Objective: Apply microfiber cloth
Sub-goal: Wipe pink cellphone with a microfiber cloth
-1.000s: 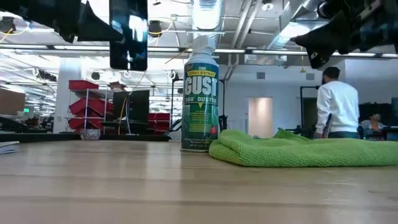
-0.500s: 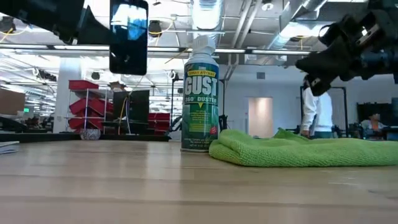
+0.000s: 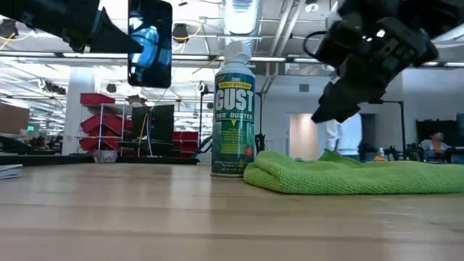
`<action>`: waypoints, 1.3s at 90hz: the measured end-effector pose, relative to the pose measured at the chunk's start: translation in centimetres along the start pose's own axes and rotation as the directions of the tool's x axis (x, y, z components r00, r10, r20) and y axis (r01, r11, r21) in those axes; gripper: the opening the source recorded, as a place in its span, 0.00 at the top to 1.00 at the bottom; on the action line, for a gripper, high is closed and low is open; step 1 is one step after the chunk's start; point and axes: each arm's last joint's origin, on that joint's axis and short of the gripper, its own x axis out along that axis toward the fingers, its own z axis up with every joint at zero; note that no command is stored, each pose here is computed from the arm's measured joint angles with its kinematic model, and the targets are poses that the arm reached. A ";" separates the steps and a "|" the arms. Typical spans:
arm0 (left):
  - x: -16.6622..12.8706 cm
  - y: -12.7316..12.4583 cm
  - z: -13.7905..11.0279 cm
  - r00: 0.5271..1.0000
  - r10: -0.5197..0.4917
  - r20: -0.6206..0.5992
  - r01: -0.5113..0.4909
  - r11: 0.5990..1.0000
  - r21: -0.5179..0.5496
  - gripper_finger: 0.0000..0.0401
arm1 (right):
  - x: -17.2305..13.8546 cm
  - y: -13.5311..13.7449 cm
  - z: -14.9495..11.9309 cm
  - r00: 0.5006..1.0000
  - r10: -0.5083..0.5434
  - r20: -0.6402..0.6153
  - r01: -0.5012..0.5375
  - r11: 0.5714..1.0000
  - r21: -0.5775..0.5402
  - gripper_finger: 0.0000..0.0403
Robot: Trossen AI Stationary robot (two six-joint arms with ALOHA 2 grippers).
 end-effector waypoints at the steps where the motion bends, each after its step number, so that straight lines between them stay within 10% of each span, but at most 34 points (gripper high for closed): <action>1: 0.0 0.0 0.0 1.000 0.000 0.000 0.000 1.000 0.000 0.99 | 0.0 0.1 0.1 1.000 -0.001 -0.014 0.001 1.000 -0.002 0.70; 35: -0.1 0.0 -0.1 1.000 -0.006 -0.002 0.006 1.000 0.006 0.99 | 0.2 2.4 0.9 0.968 0.011 -0.251 -0.020 0.999 -0.036 0.42; 87: -0.1 0.0 -0.1 1.000 -0.006 -0.004 0.006 1.000 0.004 0.99 | 8.5 1.0 -2.6 0.945 -0.006 -0.328 0.002 1.000 -0.013 0.41; 99: -0.1 0.0 -0.1 1.000 -0.008 -0.005 0.008 1.000 0.005 0.99 | 9.6 0.7 -2.8 0.955 0.001 -0.298 -0.005 1.000 -0.013 0.51; 117: -0.1 0.0 -0.2 1.000 -0.012 -0.007 0.012 1.000 0.000 0.99 | 9.4 0.2 -2.5 0.960 0.003 -0.280 -0.002 1.000 0.006 0.95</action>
